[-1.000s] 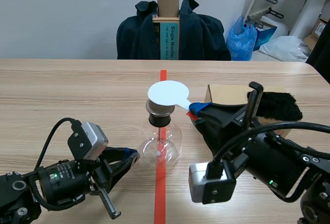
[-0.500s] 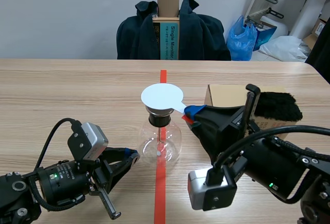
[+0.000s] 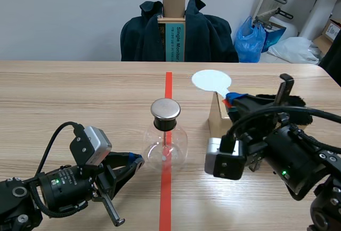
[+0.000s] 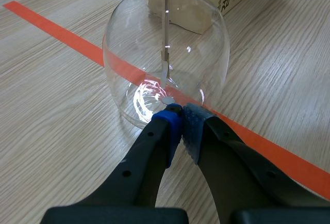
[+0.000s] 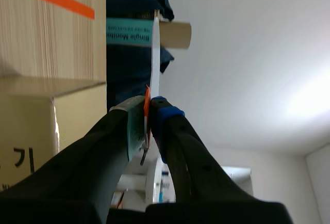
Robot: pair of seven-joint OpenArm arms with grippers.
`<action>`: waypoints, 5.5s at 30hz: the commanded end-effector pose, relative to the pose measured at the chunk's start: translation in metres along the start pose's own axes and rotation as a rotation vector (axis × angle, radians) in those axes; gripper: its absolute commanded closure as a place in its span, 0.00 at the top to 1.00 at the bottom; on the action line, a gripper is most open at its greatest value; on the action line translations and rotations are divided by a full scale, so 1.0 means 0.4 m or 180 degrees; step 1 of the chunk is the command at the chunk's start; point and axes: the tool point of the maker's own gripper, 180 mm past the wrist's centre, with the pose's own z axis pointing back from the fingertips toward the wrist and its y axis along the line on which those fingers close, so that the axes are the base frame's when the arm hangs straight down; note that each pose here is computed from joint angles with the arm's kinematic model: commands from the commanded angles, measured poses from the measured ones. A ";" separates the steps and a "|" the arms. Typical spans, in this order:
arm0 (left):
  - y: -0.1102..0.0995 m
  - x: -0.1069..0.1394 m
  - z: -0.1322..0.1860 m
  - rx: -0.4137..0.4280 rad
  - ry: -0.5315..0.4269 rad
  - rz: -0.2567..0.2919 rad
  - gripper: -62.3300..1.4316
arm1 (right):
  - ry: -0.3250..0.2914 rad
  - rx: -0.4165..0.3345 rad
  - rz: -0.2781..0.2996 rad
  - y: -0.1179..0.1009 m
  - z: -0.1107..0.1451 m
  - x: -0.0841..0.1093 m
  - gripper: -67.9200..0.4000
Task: Do the electroscope experiment.
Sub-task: 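Move the plate toward and away from the electroscope, then put the plate down on the right, then return to the home posture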
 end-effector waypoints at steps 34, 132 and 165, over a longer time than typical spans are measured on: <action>0.002 0.032 -0.009 0.0003 -0.0162 -0.0001 0.05 | -0.1237 -0.0140 0.0110 -0.036 0.024 0.161 0.02; 0.022 0.020 0.006 0.0075 -0.0090 -0.0114 0.05 | 0.1117 0.0314 -0.1183 0.109 0.078 -0.142 0.95; -0.090 0.279 0.266 0.0136 -0.0418 0.0017 0.32 | 0.0443 -0.0206 -0.4127 -0.178 0.162 -0.212 1.00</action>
